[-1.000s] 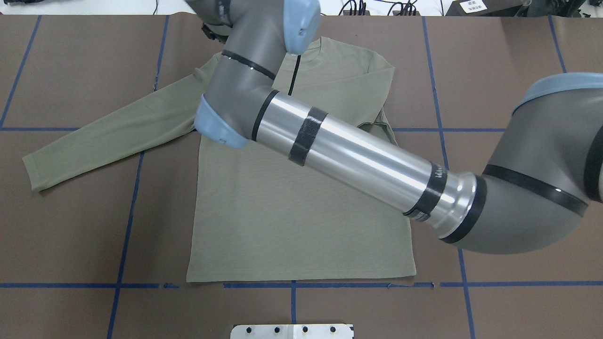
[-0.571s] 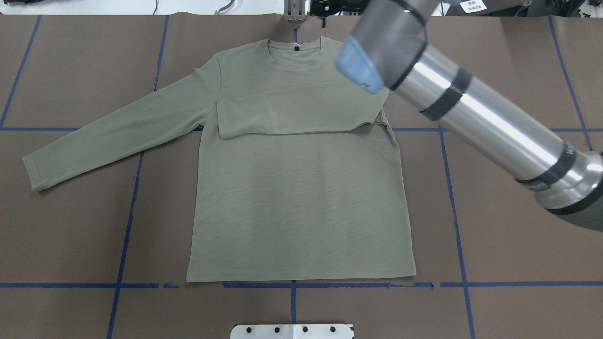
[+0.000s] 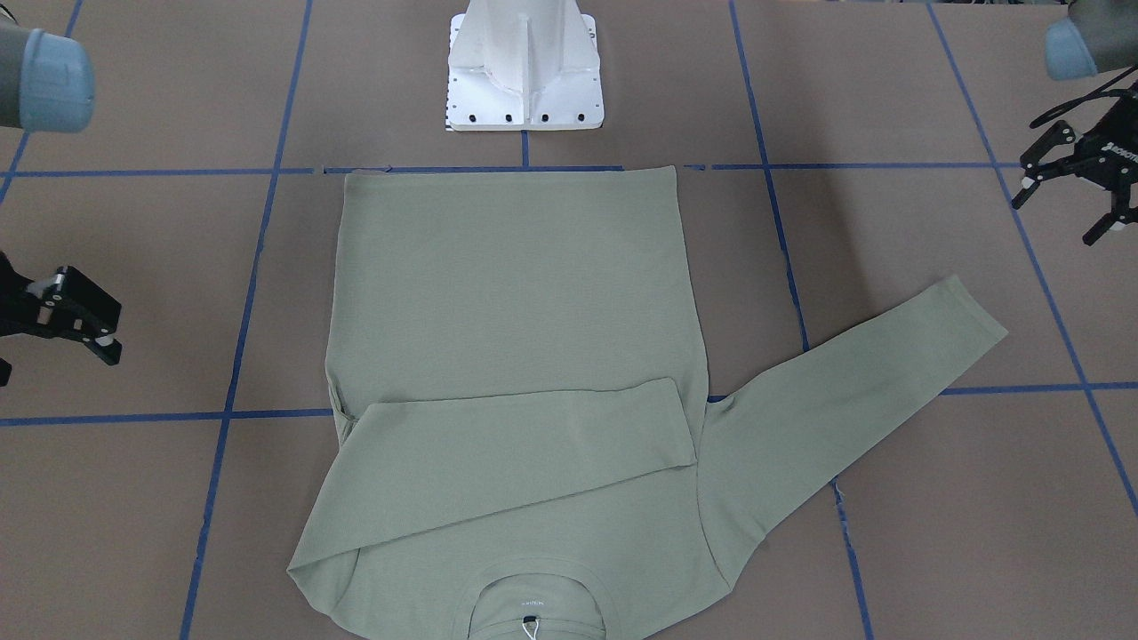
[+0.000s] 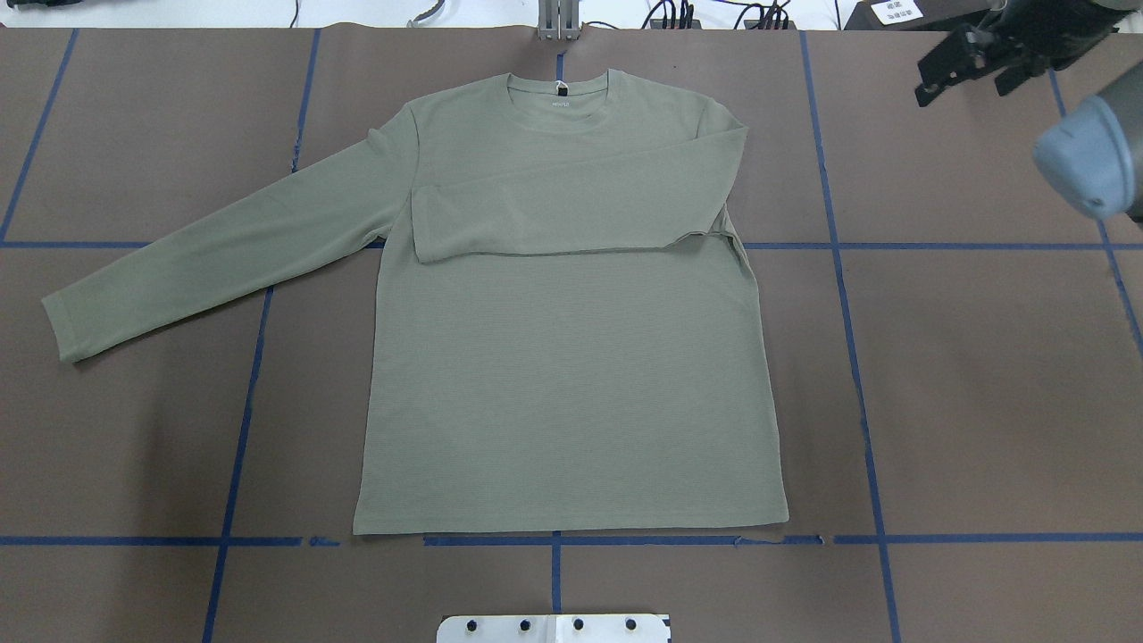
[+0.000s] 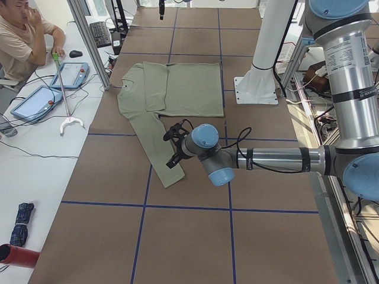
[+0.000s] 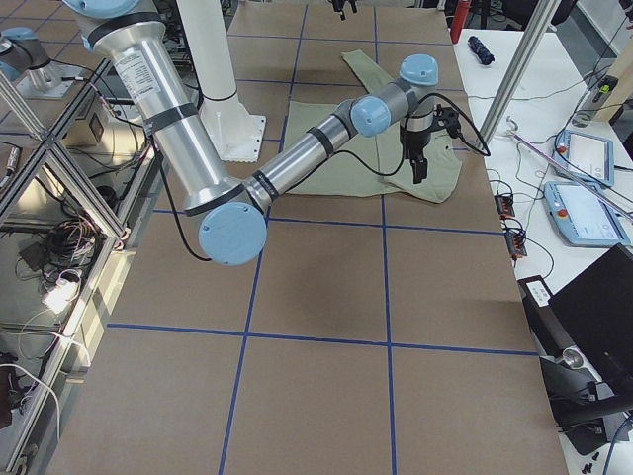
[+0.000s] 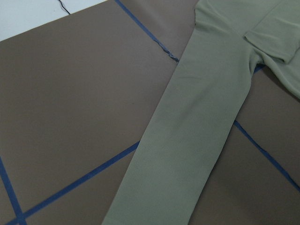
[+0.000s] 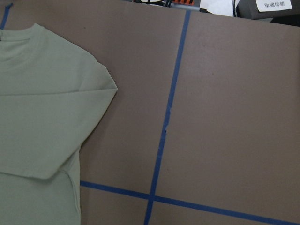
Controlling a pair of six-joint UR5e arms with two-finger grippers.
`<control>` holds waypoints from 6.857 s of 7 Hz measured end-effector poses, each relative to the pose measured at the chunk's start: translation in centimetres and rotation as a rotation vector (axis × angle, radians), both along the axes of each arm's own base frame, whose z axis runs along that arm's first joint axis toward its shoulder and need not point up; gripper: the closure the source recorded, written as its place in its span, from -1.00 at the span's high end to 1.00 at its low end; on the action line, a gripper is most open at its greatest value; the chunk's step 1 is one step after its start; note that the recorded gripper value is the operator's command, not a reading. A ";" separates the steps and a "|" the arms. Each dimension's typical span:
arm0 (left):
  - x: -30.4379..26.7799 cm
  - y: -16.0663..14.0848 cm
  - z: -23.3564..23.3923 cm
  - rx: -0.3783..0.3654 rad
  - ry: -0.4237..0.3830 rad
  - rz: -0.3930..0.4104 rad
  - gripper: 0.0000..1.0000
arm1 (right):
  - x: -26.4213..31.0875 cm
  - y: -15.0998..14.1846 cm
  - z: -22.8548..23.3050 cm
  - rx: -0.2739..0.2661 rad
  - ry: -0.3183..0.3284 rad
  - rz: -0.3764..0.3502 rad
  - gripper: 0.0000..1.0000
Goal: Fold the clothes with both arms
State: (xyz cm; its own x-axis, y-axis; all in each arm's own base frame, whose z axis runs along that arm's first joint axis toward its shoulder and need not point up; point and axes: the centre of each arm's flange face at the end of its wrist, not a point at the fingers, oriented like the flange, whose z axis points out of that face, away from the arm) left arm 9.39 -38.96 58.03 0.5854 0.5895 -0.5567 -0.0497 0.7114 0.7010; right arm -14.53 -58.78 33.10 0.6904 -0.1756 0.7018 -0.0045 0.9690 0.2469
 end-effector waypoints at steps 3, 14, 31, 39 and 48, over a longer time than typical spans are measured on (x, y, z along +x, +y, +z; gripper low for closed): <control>7.2 0.9 4.6 0.022 -0.119 0.048 0.98 | 2.8 4.1 2.6 -0.016 -0.005 0.006 1.00; 10.9 -0.5 7.4 0.041 -0.159 0.061 0.19 | 3.0 4.3 2.9 -0.038 -0.005 0.026 1.00; 26.8 -22.0 -39.9 -0.097 0.279 -0.195 -1.00 | 3.0 4.3 2.9 -0.048 -0.008 0.034 1.00; 51.7 -10.8 -50.2 -0.039 0.418 -0.105 1.00 | 2.5 4.0 2.0 -0.015 -0.024 0.036 1.00; 22.9 -17.6 -32.1 0.072 -0.026 0.157 1.00 | -38.1 -0.2 -16.0 -0.024 0.098 0.222 0.57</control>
State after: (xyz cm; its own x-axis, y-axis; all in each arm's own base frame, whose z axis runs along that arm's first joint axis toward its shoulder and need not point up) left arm 32.27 -56.51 25.96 0.4967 0.7122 -0.4961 -0.1746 0.6419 0.7467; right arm -52.58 -59.02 17.07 0.7752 0.0037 0.6317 -0.1948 0.9527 0.2335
